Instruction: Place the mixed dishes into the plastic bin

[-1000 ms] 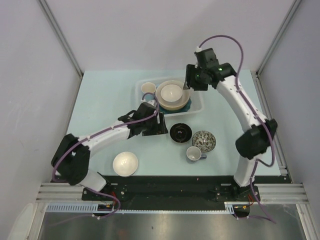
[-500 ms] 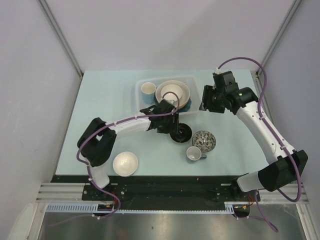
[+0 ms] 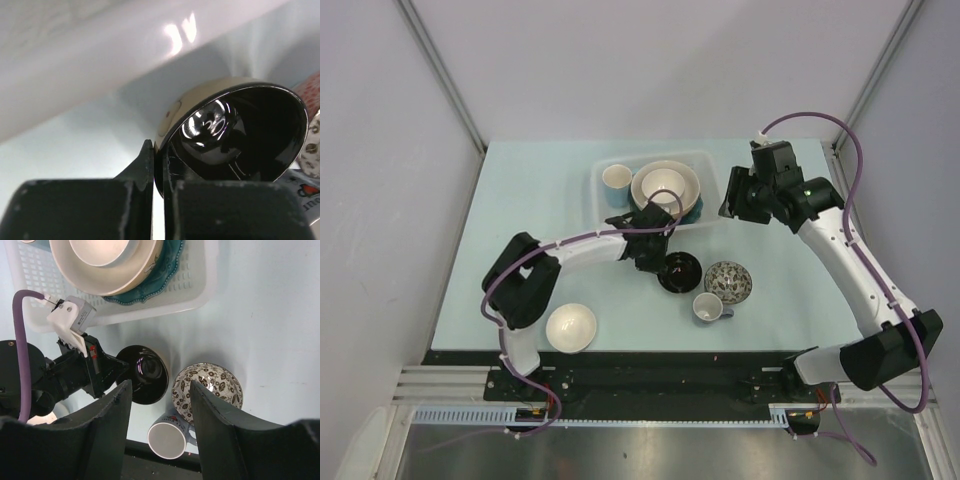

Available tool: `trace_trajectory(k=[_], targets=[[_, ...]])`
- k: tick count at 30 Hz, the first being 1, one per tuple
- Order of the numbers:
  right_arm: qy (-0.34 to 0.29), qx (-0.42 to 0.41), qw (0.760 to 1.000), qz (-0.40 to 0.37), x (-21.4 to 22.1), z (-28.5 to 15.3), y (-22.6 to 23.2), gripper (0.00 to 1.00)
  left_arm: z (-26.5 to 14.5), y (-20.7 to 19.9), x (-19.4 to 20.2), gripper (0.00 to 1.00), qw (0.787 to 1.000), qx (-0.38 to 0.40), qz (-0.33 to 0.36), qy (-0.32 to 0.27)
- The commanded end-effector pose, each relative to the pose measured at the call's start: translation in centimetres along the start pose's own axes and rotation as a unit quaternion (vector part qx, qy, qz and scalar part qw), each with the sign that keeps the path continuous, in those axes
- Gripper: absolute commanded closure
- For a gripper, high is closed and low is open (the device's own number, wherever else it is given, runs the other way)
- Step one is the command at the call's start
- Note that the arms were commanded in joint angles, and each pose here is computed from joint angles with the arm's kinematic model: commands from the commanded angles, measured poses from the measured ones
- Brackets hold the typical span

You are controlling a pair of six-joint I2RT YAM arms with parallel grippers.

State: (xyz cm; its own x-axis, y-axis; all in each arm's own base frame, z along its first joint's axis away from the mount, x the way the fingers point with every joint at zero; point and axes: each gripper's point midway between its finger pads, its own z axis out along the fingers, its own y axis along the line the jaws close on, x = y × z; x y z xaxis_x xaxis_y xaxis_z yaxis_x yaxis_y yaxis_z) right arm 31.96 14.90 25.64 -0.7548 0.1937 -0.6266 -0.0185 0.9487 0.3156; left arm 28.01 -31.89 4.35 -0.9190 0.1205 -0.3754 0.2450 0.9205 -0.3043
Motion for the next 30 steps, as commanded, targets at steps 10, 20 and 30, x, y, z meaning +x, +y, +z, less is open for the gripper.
trace_trajectory(k=[10,20,30], targets=[[0.038,-0.040,0.995,-0.086,4.3,1.8,4.9,0.43,-11.6,0.3,-1.5,1.00,0.995,0.001,0.013,-0.100],[0.092,-0.087,0.986,-0.110,10.1,5.6,10.7,0.36,-14.6,0.7,-1.9,1.00,0.990,0.011,-0.007,-0.142],[0.092,-0.068,0.985,-0.127,10.6,5.7,10.2,1.00,-16.4,2.1,-3.1,0.64,0.981,0.011,-0.024,-0.190]])
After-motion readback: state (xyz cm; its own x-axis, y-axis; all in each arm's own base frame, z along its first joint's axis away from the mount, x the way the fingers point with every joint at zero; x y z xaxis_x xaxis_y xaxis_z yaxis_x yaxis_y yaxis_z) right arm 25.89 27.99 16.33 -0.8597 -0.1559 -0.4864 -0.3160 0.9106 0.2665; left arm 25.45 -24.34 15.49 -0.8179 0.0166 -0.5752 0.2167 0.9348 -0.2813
